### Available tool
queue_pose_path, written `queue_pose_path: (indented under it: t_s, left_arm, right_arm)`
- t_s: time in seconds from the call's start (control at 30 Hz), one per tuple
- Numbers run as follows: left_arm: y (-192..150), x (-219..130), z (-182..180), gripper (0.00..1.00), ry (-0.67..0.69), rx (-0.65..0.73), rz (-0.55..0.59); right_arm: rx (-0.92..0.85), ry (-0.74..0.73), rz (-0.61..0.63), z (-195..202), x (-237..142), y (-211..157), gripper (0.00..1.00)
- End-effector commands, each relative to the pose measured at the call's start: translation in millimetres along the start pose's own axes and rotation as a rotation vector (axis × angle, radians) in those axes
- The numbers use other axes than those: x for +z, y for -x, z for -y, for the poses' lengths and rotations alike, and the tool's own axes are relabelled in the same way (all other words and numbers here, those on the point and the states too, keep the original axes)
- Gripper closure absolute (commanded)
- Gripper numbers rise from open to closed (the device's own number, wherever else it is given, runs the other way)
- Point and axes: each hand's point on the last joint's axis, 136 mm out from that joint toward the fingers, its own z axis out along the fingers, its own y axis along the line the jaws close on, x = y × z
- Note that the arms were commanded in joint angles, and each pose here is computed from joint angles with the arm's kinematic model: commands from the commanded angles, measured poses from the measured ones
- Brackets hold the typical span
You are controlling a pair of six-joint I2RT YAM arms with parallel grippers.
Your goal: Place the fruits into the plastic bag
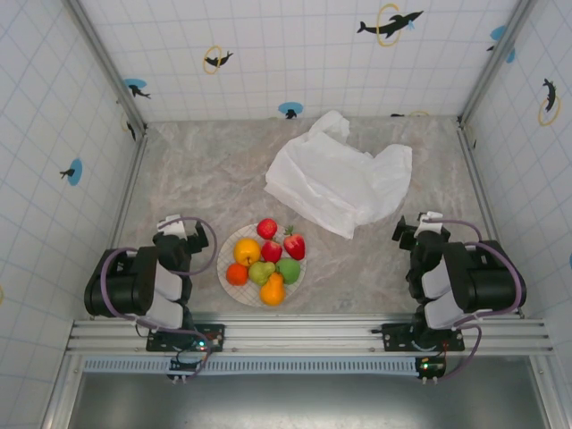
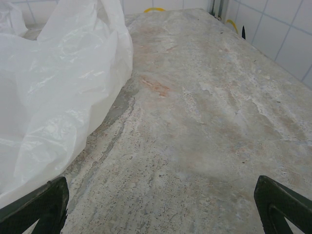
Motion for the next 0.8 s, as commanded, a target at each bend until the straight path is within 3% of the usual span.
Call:
queue_pose_path:
  t_s: [0.0, 0.17, 0.27, 0.4, 0.57, 0.77]
  left_arm:
    - [16, 1, -6, 0.02, 0.034, -0.037, 0.025]
    - [34, -3, -26, 0.02, 0.155, -0.191, 0.035]
    - [58, -3, -21, 0.02, 0.127, -0.352, 0.057]
    - [87, 2, -7, 0.02, 0.076, -0.52, 0.004]
    - [102, 12, 63, 0.02, -0.222, -0.543, -0.145]
    - [96, 28, 159, 0.02, -0.417, -0.342, -0.329]
  right_arm:
    - [-0.022, -0.021, 0.005, 1, -4, 7, 0.0]
    - [0.057, -0.045, 0.051, 5, -8, 39, 0.0]
    - [0.107, -0.063, 0.084, 8, -13, 63, 0.0]
    - [0.168, -0.03, 0.109, 3, -21, 95, 0.0]
    - [0.234, 0.052, -0.004, -21, -20, 95, 0.0]
    - [0.242, 0.093, -0.175, -46, 7, 79, 0.01]
